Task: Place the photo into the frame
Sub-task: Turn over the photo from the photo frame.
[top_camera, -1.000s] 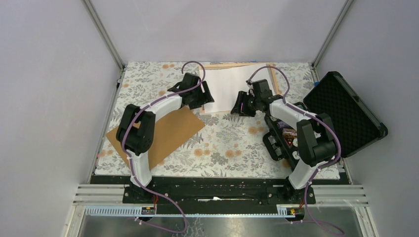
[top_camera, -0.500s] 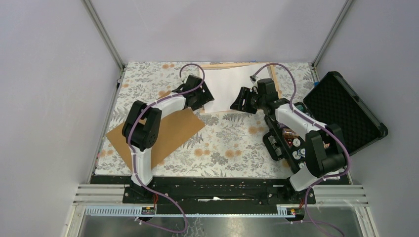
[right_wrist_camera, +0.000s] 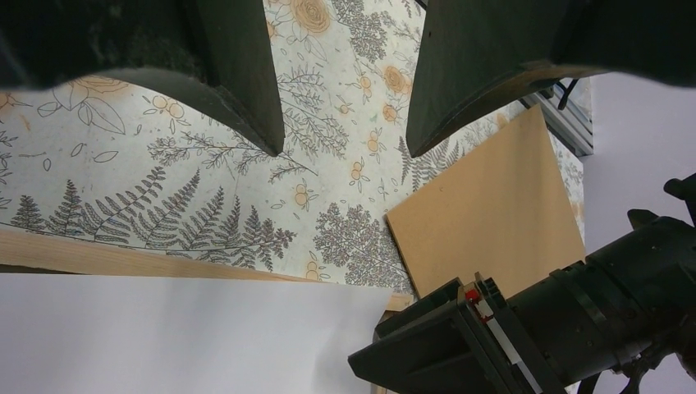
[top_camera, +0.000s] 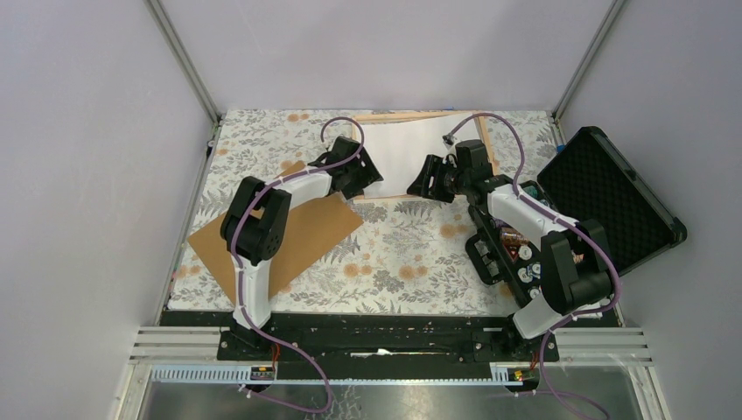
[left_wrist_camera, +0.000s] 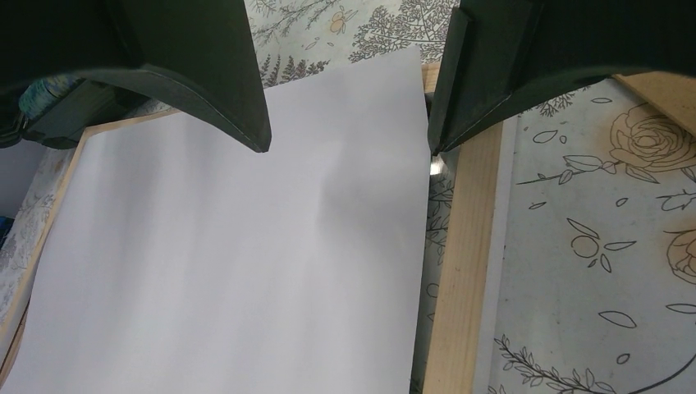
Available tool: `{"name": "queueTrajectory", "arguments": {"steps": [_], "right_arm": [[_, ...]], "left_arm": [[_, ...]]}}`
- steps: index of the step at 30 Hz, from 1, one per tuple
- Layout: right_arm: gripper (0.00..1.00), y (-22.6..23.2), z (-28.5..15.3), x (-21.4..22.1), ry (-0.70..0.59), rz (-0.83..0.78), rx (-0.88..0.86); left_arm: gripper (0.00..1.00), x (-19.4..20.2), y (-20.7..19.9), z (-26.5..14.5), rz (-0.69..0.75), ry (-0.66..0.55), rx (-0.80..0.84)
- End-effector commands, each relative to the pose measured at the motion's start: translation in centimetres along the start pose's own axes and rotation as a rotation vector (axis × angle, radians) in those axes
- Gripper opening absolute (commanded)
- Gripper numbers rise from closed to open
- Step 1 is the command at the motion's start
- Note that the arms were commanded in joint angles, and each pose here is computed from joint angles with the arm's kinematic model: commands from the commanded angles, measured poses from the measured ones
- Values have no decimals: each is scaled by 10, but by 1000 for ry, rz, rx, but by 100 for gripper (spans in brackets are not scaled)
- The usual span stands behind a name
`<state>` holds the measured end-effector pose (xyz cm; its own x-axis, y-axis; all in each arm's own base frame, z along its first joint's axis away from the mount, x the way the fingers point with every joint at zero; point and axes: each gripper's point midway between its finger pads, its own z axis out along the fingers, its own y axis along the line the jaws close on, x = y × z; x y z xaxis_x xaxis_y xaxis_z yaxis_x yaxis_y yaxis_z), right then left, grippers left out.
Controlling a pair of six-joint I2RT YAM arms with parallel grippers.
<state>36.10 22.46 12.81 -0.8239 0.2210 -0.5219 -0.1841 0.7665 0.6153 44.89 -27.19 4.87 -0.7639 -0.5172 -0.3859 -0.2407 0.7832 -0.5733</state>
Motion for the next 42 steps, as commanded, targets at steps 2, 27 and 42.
{"name": "queueTrajectory", "arguments": {"steps": [2,27,42], "right_arm": [[64,20,-6,-12,-46,-24,-73],[66,-105,2,-52,-174,557,135],[61,-124,30,-62,-224,663,125]], "left_arm": [[77,9,12,2,-7,21,-14],[83,14,5,4,19,80,91],[83,16,11,2,25,100,105]]}}
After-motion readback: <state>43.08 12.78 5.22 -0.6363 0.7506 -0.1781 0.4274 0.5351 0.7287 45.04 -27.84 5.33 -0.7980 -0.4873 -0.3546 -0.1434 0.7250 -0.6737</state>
